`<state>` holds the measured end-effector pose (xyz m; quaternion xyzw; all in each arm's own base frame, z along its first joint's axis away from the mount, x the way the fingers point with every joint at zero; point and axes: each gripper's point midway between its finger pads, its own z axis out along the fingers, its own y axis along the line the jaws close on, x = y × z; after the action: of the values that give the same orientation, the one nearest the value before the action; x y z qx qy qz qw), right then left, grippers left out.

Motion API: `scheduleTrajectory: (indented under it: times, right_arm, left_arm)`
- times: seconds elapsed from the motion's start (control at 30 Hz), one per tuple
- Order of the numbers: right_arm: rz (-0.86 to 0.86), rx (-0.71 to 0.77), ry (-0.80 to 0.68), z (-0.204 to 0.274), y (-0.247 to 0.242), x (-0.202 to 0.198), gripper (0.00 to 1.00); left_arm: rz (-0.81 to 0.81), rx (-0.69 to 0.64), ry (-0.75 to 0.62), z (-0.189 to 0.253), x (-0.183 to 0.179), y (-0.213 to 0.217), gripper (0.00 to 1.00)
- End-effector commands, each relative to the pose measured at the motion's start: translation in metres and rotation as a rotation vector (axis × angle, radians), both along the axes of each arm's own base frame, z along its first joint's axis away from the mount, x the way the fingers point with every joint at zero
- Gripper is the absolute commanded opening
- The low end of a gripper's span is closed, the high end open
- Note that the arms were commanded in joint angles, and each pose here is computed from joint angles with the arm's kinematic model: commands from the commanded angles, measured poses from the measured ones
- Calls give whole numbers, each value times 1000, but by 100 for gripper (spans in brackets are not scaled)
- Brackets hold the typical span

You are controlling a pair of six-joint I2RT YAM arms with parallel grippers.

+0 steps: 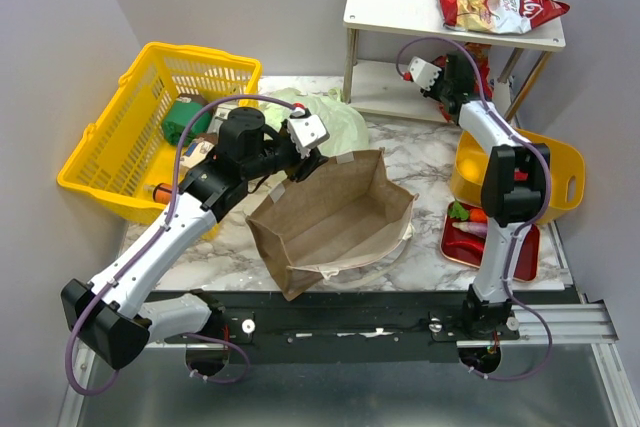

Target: Untie the knot of the grocery bags and take out the mixed food

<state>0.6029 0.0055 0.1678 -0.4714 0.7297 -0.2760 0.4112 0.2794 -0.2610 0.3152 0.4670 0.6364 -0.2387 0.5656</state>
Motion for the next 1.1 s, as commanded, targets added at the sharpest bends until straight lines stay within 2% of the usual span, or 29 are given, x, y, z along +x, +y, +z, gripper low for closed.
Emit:
scheduleTrajectory:
  times: [0.0, 0.17, 0.33, 0.5, 0.6, 0.63, 0.67, 0.73, 0.77, 0.9, 1.07]
  right_arm:
    - [-33, -58, 13, -3, -10, -7, 45]
    - [-37, -47, 10, -3, -8, -7, 50]
    - [-9, -3, -27, 18, 6, -10, 52]
    - [77, 10, -30, 31, 33, -27, 56]
    - [116, 67, -54, 47, 54, -48, 62]
    - [123, 87, -55, 50, 61, -55, 64]
    - [114, 140, -93, 72, 65, -67, 67]
    - [136, 223, -91, 82, 83, -87, 89]
    - [136, 314, -39, 80, 92, -101, 100]
    - [145, 612, 13, 130, 117, -153, 100]
    - [161, 812, 47, 184, 127, -214, 100]
  left_arm:
    - [-26, -32, 6, 5, -2, -5, 55]
    - [-20, -32, 1, 7, -3, -3, 56]
    - [-16, -23, 1, 4, -6, 0, 56]
    - [-16, -21, -5, 5, -6, 1, 57]
    - [2, -10, -30, 8, -2, 4, 62]
    - [8, -2, -38, 8, 0, 5, 67]
    - [12, 3, -50, 10, 1, 6, 68]
    - [23, 24, -80, 13, 5, 9, 74]
    - [25, 28, -88, 15, 5, 9, 75]
    - [6, 59, -124, 23, 5, 11, 83]
    - [-7, 155, -152, 19, 3, 19, 90]
